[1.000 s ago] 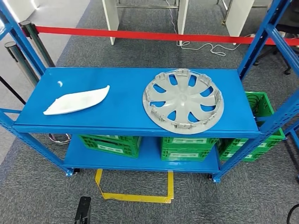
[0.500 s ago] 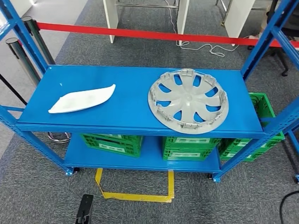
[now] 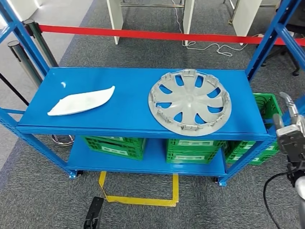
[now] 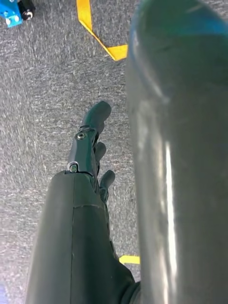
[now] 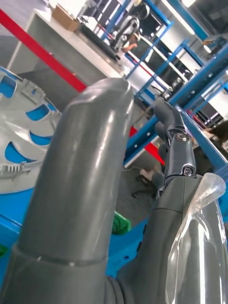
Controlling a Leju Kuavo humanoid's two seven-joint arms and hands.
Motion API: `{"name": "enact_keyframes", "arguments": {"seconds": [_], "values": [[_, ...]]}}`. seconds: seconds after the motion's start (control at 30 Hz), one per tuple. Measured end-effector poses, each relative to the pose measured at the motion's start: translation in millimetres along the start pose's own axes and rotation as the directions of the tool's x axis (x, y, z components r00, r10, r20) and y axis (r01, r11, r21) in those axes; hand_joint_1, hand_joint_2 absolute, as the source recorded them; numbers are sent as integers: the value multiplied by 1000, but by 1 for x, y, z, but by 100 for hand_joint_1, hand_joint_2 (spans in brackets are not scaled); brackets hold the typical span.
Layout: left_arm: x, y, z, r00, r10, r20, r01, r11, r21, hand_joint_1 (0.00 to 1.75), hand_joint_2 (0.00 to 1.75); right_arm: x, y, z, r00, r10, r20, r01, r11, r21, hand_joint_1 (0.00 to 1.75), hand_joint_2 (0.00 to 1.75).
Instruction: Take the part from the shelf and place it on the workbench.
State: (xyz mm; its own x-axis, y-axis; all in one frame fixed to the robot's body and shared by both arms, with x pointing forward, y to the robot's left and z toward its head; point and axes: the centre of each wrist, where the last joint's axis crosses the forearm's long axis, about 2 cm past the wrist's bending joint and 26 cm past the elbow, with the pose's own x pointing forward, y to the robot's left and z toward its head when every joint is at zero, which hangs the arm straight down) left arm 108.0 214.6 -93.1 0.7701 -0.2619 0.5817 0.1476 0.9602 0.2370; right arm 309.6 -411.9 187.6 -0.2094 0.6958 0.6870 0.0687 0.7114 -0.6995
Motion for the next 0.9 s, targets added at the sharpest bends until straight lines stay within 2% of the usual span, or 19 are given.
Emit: {"name": "enact_keyframes", "arguments": {"seconds": [0.3, 0.47, 0.73, 0.9], "values": [[6, 0, -2, 999, -44, -5, 44, 999, -27, 0, 0, 13, 22, -34, 1000, -13, 26, 10, 994, 108, 0, 0], [10, -1, -4, 989, -149, -11, 148, 986, -79, 0, 0, 19, 46, -52, 998, -28, 51, 16, 972, 236, 0, 0], [1, -3, 0, 972, -233, -16, 229, 964, -135, 0, 0, 12, 79, -61, 994, 101, 31, -105, 938, 330, 0, 0], [-1, -3, 1, 970, -243, -15, 238, 960, -147, 0, 0, 13, 82, -73, 979, 203, 20, -198, 924, 326, 0, 0]]}}
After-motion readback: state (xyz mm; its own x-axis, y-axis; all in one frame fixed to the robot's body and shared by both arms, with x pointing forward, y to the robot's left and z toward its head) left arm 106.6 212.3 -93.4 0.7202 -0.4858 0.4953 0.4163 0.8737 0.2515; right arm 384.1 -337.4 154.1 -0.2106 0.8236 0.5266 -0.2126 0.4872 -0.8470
